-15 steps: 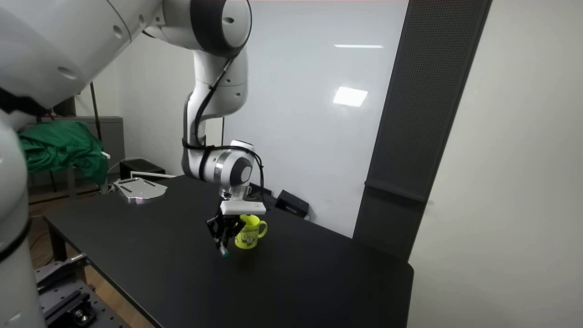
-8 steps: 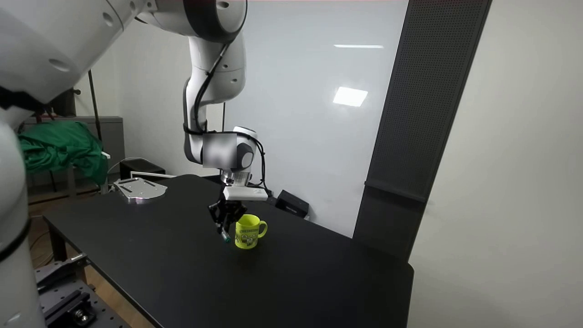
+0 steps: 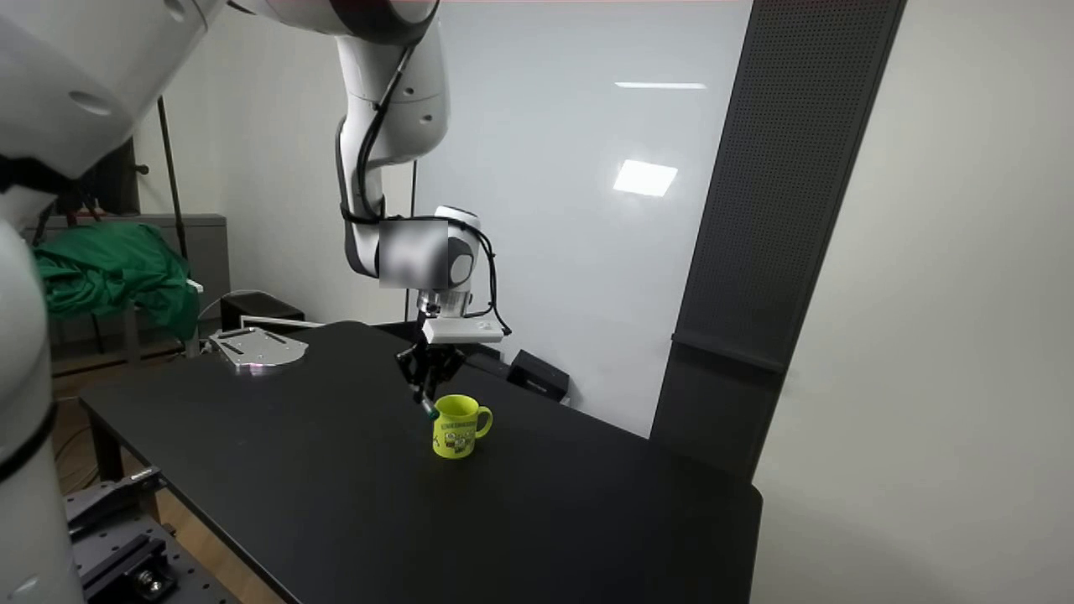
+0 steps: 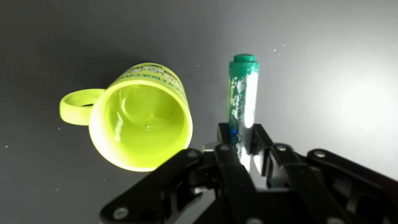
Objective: Put the marker in the mug
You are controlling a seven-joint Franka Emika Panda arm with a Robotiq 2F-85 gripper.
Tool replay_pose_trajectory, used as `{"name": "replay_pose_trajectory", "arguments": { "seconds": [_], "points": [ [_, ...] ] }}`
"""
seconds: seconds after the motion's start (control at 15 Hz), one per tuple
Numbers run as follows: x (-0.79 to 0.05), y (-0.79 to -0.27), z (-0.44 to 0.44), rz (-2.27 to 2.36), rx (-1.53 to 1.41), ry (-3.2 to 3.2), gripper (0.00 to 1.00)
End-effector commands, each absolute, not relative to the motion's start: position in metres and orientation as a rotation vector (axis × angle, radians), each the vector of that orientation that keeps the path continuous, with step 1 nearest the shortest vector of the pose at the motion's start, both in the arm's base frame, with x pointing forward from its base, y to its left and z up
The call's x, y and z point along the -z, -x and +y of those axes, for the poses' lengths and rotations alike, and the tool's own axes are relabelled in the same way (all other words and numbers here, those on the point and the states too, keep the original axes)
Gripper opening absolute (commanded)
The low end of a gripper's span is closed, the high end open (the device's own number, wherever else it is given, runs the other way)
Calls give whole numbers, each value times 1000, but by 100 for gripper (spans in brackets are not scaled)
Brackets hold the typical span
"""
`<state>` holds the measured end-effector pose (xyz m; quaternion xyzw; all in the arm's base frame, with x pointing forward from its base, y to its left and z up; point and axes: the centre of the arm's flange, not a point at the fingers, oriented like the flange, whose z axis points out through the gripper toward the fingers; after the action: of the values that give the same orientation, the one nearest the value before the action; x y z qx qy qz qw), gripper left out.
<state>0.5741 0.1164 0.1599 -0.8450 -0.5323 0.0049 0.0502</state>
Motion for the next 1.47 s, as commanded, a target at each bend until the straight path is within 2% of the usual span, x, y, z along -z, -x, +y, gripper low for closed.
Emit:
{"name": "replay_pose_trajectory", "arguments": {
  "seconds": [0.0, 0.6, 1.0, 1.2, 1.27, 1.4],
  "points": [
    [-184, -583, 104, -1606, 92, 2601, 5],
    [-198, -614, 79, -1308, 568, 2652, 5],
    [-186, -613, 77, -1109, 712, 2651, 5],
    [-176, -612, 77, -1120, 692, 2622, 5],
    [-183, -615, 79, -1145, 686, 2656, 21],
    [-178, -614, 80, -1143, 679, 2645, 21]
  ]
}}
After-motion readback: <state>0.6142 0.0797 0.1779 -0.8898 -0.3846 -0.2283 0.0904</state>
